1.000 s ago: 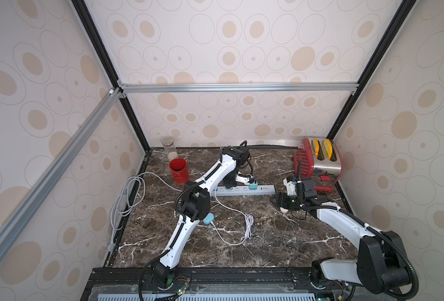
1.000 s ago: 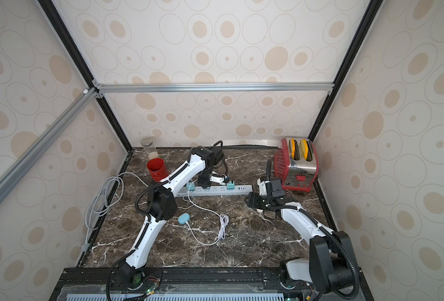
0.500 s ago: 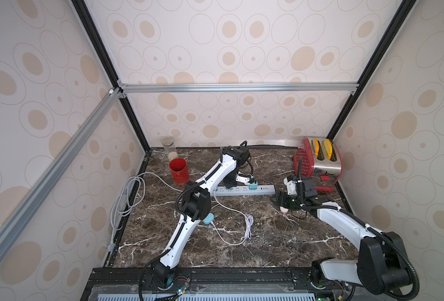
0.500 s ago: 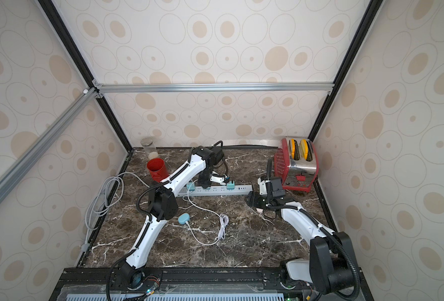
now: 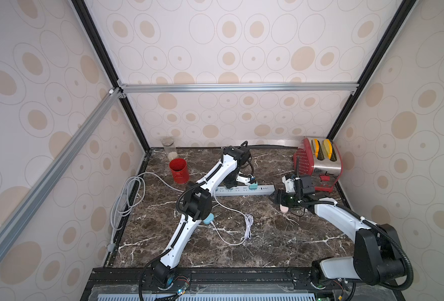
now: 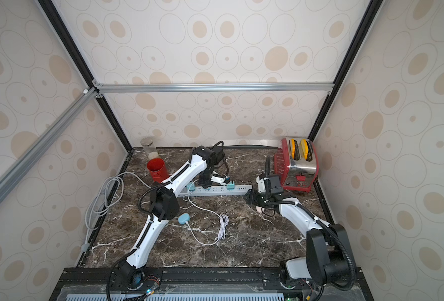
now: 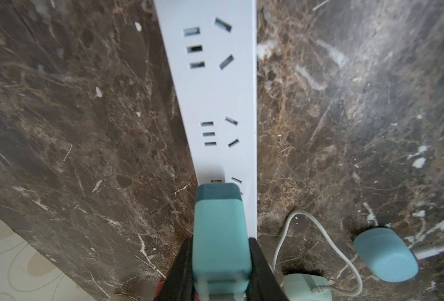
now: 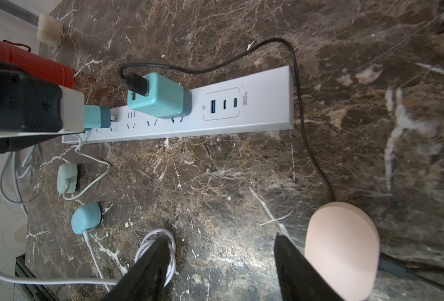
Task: Charge the bluetooth headset
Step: Insert the plug into the socket.
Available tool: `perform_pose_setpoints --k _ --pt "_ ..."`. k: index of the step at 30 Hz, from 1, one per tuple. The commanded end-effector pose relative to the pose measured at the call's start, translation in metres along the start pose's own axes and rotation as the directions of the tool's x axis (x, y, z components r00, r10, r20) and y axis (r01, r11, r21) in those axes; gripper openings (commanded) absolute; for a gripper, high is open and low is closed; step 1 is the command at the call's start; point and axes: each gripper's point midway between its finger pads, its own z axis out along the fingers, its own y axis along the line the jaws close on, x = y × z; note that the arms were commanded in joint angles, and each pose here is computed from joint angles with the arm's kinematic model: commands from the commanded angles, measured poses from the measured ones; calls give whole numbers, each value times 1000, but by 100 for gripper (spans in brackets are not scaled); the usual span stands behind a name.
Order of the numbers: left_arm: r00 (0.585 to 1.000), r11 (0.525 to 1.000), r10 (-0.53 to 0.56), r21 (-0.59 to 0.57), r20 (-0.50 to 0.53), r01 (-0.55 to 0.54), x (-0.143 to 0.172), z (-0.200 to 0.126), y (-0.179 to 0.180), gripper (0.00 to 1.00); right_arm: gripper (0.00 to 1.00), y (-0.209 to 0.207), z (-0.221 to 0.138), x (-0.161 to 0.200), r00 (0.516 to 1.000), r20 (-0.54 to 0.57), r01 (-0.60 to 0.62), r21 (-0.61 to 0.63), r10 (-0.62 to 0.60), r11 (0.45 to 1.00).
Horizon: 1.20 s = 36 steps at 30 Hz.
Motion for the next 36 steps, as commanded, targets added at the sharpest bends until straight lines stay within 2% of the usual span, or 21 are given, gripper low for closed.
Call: perform_pose_setpoints --k 1,8,15,19,22,25,36 --pt "993 982 93 157 69 -103 -38 69 -29 0 67 6 0 -12 1000 18 7 -20 -7 1000" --pt "988 982 82 160 133 -103 -47 70 -27 0 67 6 5 -17 1000 21 17 -17 -17 1000" --pt "983 981 66 167 172 -96 -51 63 -28 7 67 6 13 -21 1000 14 11 -29 -10 1000" --pt "977 980 46 178 208 -84 -54 68 -28 4 67 8 13 -23 1000 18 15 -31 -14 999" --pt "984 975 44 206 173 -80 -49 77 -33 2 67 6 11 -23 1000 19 19 -22 -18 1000" --pt "991 964 -3 263 134 -32 -36 84 -42 0 67 6 9 -24 999 26 22 -16 -22 1000" --pt "988 923 -104 382 112 53 -30 99 -70 0 67 12 12 -33 999 37 2 -41 0 999"
